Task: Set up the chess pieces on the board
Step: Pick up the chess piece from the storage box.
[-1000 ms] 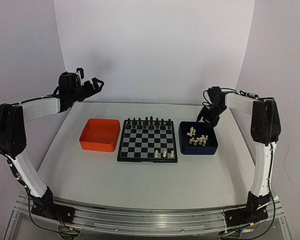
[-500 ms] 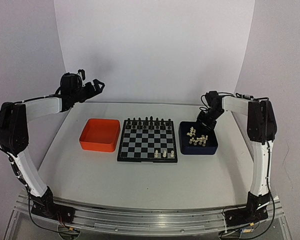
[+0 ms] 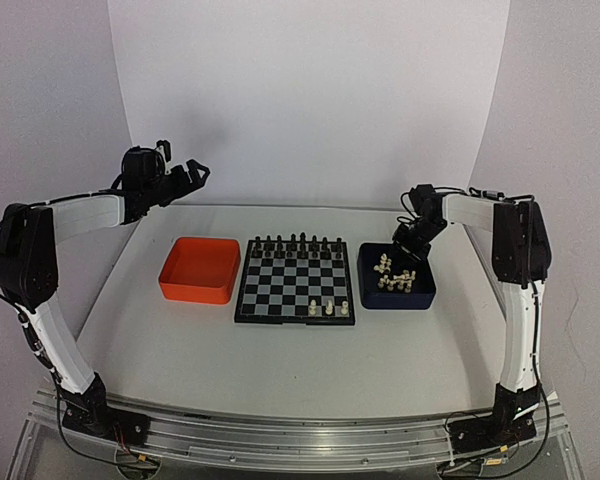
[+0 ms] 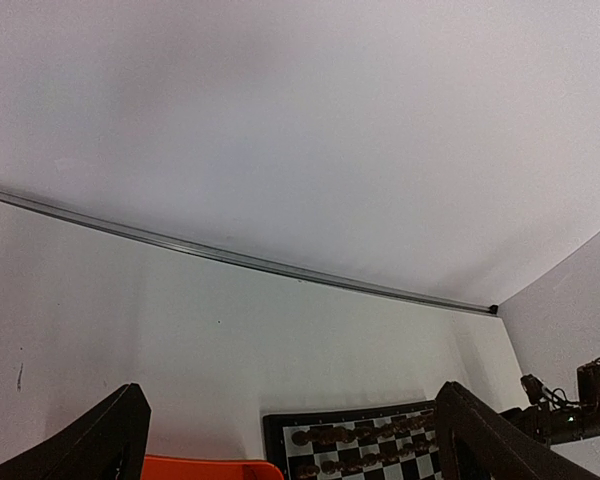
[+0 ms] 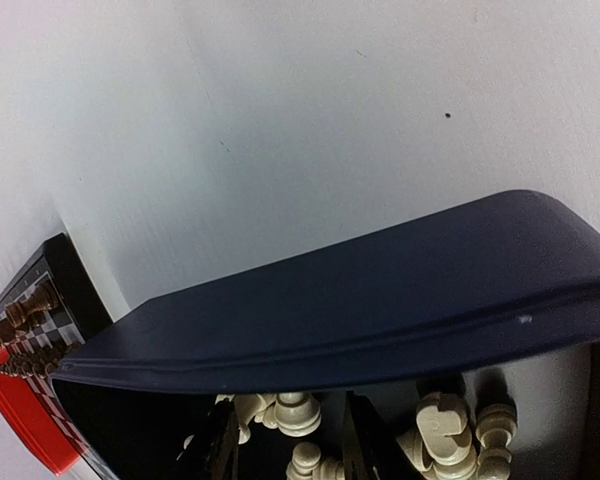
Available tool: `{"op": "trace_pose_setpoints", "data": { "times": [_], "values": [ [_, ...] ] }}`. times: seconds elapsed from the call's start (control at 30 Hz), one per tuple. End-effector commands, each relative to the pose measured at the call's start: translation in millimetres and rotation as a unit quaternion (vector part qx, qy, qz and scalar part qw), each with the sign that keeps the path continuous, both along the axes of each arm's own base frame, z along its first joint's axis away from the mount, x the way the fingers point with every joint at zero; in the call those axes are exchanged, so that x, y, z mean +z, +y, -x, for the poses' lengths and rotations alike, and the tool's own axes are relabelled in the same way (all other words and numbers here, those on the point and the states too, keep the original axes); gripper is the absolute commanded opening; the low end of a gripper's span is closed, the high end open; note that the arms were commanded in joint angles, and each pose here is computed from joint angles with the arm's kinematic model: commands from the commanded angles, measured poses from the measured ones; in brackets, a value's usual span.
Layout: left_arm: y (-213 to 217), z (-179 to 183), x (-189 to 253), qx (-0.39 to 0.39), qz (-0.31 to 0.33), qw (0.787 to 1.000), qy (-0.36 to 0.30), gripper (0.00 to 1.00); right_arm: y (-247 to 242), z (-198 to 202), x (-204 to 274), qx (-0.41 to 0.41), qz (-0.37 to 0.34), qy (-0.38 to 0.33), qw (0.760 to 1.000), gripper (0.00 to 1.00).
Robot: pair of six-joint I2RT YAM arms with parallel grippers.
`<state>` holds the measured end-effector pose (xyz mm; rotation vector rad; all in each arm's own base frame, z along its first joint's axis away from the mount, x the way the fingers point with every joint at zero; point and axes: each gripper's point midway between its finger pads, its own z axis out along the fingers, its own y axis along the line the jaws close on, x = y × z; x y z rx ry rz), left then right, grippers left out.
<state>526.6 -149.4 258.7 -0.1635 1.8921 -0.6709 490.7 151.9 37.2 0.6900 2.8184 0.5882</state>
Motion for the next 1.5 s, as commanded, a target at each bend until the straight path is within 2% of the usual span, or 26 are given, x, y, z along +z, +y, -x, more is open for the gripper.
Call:
{"op": "trace_pose_setpoints", "data": {
  "times": [0.0,0.9,1.47],
  "values": [
    [1,-1,22,0.006,0.002,1.000,-0.022,1.00,7,-6,4,0.010,-0.011,-0.007,1.000,0.33],
    [1,0,22,0.004,-0.004,1.000,-0.024,1.00,9,8,-8,0.024,0.033,-0.001,0.999,0.26],
    [4,0,18,0.013,-0.006,1.000,-0.017,1.00,14,9,-21,0.065,0.059,0.004,0.996,0.24]
  ]
}}
